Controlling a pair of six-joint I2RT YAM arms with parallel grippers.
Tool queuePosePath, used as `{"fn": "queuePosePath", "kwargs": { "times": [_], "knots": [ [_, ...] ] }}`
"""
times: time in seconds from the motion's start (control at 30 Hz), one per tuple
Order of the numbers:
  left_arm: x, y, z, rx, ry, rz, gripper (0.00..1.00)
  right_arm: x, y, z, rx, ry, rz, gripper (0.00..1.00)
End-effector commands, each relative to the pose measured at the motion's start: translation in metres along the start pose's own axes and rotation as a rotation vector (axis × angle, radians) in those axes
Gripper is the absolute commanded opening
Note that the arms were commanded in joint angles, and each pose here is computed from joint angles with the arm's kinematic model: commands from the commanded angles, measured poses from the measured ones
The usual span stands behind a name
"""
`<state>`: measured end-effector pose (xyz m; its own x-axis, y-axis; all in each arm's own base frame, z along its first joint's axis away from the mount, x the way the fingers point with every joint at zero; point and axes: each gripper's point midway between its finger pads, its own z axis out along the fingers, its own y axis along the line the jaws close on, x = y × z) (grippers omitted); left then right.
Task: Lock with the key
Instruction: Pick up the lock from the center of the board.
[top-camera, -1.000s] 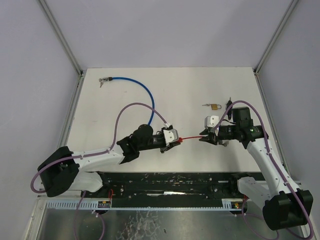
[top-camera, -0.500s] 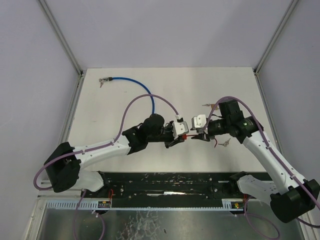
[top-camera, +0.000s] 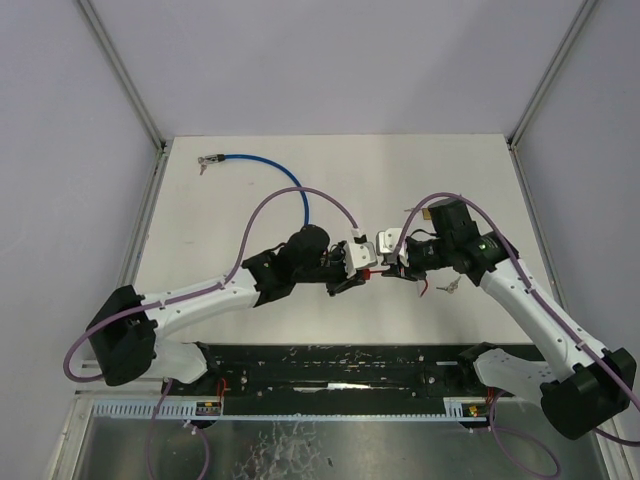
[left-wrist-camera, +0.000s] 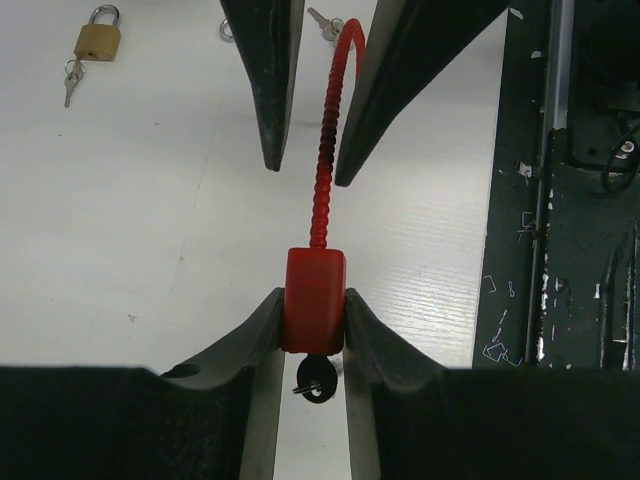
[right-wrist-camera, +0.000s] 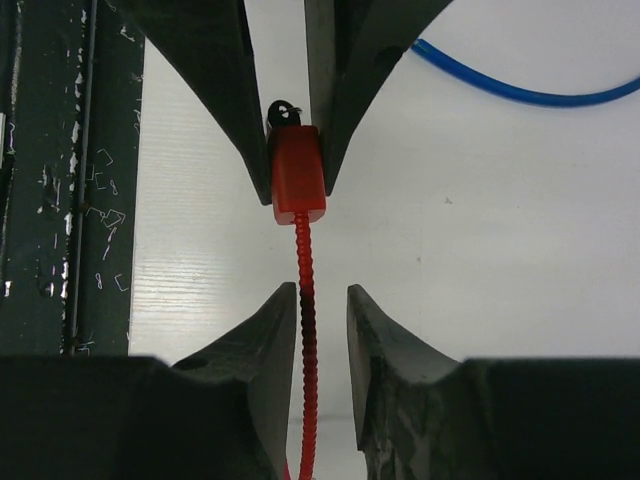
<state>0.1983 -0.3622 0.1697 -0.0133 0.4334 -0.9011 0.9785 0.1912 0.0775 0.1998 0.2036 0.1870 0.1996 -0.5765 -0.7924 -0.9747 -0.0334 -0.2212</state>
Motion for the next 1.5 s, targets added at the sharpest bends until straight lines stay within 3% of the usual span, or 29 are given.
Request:
{"fn": "queuePosePath", "kwargs": {
  "times": [0.0, 0.1, 0.37, 0.43, 0.53, 0.67, 0.73, 0.83, 1.03, 1.17, 1.47],
  "knots": [
    [-0.035, 0.008, -0.01, -0.024, -0.092, 0.052, 0.0, 0.001, -0.005, 0.003, 0.023, 0.001, 0.003, 0.38],
    [-0.036, 0.007, -0.011, -0.022, -0.096, 0.055, 0.0, 0.004, -0.005, 0.006, 0.021, 0.003, 0.006, 0.4],
    [-0.046, 0.005, -0.018, -0.025, -0.147, 0.049, 0.02, -0.004, -0.006, 0.003, 0.012, -0.006, 0.031, 0.01],
    [-0.052, 0.007, -0.028, -0.053, -0.199, 0.029, 0.28, -0.012, -0.01, -0.005, 0.031, -0.028, 0.051, 0.0],
    [-0.076, 0.011, -0.057, -0.123, -0.399, -0.029, 0.65, -0.029, -0.011, -0.022, 0.044, -0.164, 0.112, 0.0],
    [-0.1, 0.002, -0.118, -0.187, -0.755, -0.11, 0.99, -0.058, -0.02, -0.05, 0.095, -0.353, 0.212, 0.0],
    [-0.102, -0.01, -0.138, -0.149, -0.895, -0.164, 1.0, -0.073, -0.024, -0.064, 0.109, -0.461, 0.272, 0.0],
    [-0.103, -0.02, -0.15, -0.079, -1.012, -0.28, 1.0, -0.091, -0.038, -0.083, 0.167, -0.612, 0.37, 0.0],
    [-0.122, -0.009, -0.136, -0.012, -1.087, -0.527, 0.95, -0.119, -0.052, -0.112, 0.254, -0.877, 0.514, 0.0],
    [-0.128, -0.007, -0.112, -0.057, -1.091, -0.522, 0.89, -0.114, -0.054, -0.117, 0.268, -0.94, 0.58, 0.0],
    [-0.143, -0.006, -0.041, -0.067, -1.029, -0.509, 0.75, -0.095, -0.05, -0.109, 0.32, -0.903, 0.594, 0.0]
  ]
}}
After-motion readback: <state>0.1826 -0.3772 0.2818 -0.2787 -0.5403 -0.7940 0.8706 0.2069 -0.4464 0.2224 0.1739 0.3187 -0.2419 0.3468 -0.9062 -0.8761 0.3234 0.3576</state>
